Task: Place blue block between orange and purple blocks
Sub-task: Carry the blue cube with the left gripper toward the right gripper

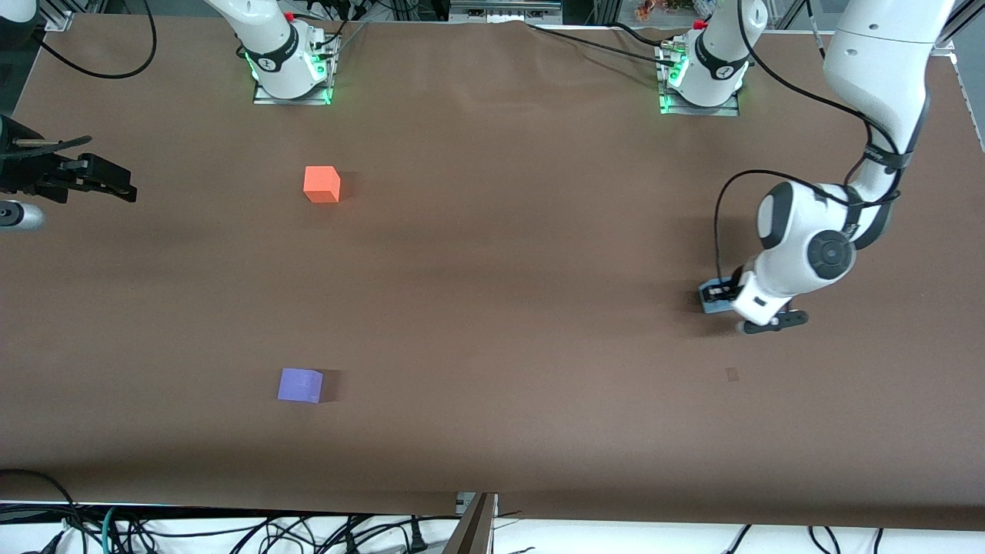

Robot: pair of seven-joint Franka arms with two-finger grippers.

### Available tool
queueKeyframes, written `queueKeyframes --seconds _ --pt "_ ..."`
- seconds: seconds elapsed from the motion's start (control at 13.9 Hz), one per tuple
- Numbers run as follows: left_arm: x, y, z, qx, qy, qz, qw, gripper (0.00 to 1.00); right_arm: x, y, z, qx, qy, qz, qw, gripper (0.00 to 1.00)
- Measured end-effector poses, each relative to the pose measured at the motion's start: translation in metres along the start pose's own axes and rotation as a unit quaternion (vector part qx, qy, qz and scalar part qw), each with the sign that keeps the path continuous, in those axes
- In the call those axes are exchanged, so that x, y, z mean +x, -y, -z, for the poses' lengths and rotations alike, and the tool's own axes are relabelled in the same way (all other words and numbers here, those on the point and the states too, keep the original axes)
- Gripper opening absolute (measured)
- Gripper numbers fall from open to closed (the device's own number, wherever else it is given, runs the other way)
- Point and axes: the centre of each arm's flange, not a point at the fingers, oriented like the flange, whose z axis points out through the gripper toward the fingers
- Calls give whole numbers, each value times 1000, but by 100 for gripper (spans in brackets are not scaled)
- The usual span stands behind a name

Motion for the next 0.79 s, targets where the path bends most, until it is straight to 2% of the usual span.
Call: queueKeyframes --seconds 0.14,0.36,0.58,0.79 --pt "-3 -64 29 -3 -8 -35 999 59 0 0 0 0 -1 0 1000 100" --pt "-22 -162 51 -38 -19 -58 997 59 4 0 1 0 -14 0 1000 100" --pt "-44 -263 37 -75 -7 -35 997 59 10 -1 -7 0 -8 -1 1000 100" --pt "-79 -363 13 -92 -7 4 996 59 17 -11 -17 13 -6 -11 1000 100"
